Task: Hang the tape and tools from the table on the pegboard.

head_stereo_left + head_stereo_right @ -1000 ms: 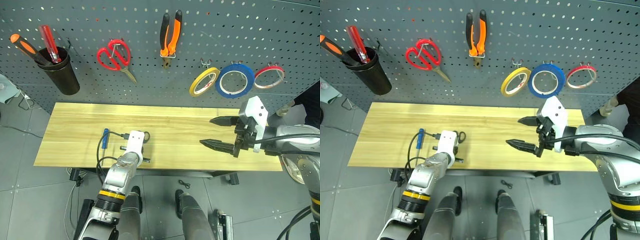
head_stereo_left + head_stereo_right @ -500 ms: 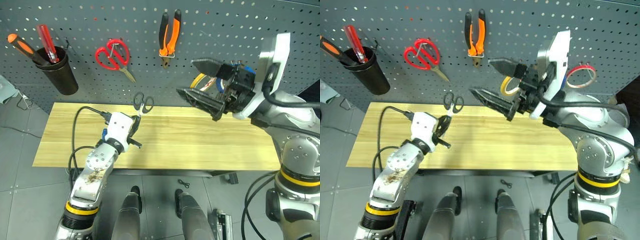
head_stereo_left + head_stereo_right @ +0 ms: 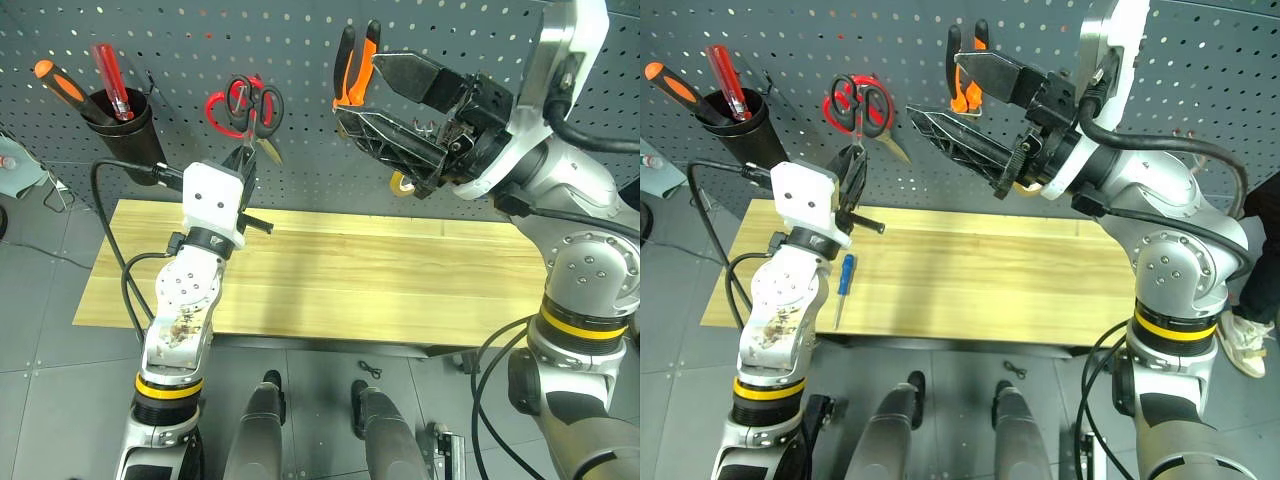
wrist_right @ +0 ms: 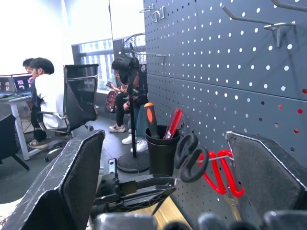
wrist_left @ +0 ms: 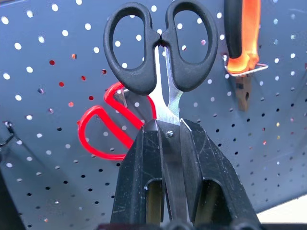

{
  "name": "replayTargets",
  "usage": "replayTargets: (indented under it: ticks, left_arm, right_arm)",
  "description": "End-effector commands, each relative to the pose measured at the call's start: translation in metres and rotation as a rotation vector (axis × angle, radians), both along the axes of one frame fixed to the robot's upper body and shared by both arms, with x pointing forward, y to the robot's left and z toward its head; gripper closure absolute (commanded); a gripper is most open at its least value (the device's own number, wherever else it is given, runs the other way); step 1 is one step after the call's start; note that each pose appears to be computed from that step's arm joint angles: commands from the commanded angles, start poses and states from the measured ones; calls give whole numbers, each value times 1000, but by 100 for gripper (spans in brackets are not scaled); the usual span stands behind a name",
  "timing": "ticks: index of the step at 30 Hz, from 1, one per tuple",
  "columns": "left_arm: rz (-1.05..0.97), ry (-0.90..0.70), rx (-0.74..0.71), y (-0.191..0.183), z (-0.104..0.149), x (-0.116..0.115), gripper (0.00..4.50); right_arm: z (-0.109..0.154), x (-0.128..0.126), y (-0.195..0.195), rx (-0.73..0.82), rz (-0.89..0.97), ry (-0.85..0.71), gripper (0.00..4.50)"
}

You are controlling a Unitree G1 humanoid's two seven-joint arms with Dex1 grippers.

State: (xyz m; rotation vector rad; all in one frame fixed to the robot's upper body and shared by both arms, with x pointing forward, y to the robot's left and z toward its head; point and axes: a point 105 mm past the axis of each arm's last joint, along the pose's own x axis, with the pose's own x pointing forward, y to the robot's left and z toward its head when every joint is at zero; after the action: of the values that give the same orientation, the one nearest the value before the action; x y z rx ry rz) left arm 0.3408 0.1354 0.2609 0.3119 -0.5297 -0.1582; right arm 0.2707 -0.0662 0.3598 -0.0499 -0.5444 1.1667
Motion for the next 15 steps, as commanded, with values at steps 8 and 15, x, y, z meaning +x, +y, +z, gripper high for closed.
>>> replayTargets:
  ticks: [8,15]
  left_arm:
    - [10,-6,-35,-4,-1,8,444]
    - [50,44,-57,4,-8,26,444]
  right_arm:
    - [5,-4,-6,-16,-40,-45,0]
    - [2,-1,-7,-28,-62,-37,0]
